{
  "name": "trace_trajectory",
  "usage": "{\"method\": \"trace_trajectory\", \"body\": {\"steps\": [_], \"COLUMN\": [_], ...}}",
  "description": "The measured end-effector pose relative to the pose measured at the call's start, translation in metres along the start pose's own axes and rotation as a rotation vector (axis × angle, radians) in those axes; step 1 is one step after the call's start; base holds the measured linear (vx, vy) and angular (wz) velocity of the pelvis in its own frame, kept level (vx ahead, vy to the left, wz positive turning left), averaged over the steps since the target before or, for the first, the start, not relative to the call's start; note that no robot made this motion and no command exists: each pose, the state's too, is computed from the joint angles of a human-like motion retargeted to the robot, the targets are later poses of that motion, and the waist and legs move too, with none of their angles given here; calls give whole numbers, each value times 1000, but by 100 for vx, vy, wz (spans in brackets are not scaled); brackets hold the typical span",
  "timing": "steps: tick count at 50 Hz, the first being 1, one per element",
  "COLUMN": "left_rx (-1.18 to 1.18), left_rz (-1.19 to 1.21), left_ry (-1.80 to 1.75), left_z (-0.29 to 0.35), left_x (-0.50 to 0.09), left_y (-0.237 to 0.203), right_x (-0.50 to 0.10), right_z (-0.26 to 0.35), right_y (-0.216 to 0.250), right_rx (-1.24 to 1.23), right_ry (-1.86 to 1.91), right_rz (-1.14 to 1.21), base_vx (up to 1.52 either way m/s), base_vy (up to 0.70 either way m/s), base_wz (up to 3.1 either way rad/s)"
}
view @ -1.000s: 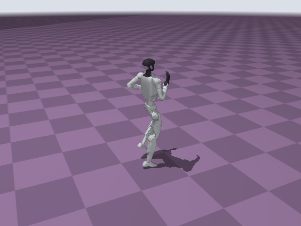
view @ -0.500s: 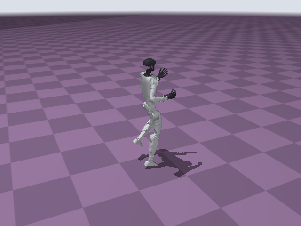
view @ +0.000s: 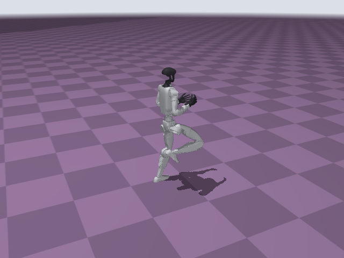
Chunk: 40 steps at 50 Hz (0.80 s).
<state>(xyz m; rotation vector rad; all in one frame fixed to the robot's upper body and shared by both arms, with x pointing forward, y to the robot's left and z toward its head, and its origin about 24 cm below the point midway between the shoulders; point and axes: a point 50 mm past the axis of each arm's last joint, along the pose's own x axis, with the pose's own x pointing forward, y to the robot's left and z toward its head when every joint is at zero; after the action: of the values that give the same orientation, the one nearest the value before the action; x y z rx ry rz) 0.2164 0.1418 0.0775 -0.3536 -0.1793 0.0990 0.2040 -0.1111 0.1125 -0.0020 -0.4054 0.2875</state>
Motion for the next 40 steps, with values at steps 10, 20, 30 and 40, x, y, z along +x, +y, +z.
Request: {"method": "trace_trajectory", "body": {"steps": [10,20,30,40], "left_rx": [-216,-317,-60,10], "left_rz": [-384,-338,-130,-36], "left_ry": [-690,-360,160,-45], "left_z": [133,91,47,16], "left_x": [15,-2,-79,-17], "left_y": [-104,-48,42,6], "right_x": [-100,-34,27,-18], "right_z": [30,-25,111,-15], "right_y": [-62,-93,4,2], "right_rx": [4,-195,123,14], "right_ry": [299,225,-522,95], "right_rz": [-69,-297,165,13], "base_vx": [16,2,9,0], "base_vy": [-7,-7,2,8], "base_wz": [32,-34,-19,19]}}
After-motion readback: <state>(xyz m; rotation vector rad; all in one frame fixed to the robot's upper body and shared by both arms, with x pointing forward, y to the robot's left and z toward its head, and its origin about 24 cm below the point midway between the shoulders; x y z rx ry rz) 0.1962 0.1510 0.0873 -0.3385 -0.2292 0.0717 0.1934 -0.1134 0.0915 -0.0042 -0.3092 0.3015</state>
